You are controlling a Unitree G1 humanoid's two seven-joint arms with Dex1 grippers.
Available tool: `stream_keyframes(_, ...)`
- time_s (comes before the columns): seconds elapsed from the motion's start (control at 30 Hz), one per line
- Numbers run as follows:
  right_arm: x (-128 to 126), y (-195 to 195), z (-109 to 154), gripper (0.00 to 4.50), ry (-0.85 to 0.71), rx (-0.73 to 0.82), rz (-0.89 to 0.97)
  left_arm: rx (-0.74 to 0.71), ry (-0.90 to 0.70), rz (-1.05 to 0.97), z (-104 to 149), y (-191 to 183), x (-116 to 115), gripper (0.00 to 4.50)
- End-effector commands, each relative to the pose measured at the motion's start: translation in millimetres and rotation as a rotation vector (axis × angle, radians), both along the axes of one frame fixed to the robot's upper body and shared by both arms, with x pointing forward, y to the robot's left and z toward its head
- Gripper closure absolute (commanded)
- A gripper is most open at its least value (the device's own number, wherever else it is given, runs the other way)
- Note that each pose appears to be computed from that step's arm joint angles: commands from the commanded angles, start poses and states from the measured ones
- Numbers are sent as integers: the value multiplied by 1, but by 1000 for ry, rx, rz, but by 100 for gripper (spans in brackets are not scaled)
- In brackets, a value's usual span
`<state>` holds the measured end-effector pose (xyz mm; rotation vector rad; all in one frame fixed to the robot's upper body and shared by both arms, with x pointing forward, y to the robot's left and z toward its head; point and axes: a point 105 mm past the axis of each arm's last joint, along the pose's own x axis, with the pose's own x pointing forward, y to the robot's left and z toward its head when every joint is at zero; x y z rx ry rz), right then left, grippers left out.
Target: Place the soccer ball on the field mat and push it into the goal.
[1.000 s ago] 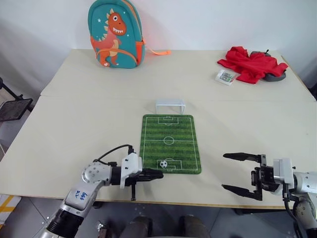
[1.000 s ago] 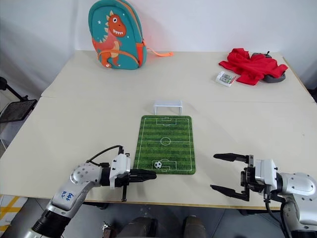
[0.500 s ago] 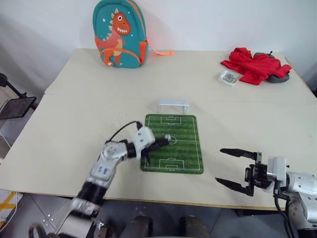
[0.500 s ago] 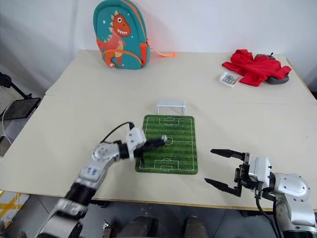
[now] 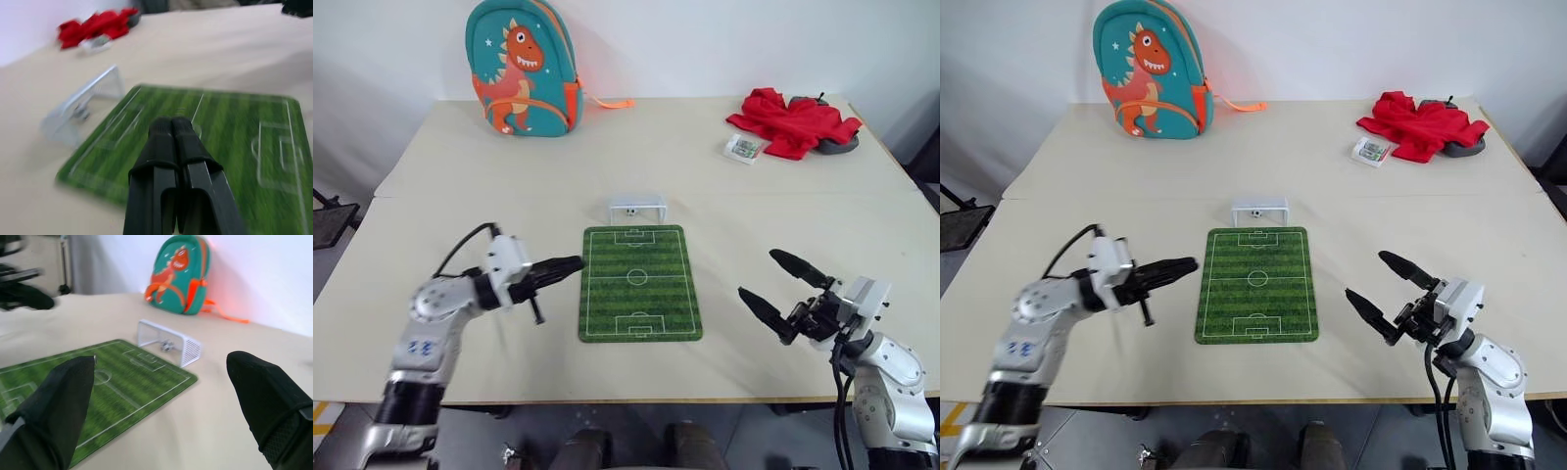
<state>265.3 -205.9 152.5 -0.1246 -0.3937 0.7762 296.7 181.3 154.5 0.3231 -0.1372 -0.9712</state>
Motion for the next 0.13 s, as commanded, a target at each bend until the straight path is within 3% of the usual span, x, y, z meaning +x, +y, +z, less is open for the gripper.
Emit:
stream_keyframes(0.03,1,-3,8,0,-50,4,-19,15,-33,78,6,18,-12,447)
stream_keyframes(0.13,4,-5,8,0,-55,6,-26,-10,-37,132,5,25,-15,447)
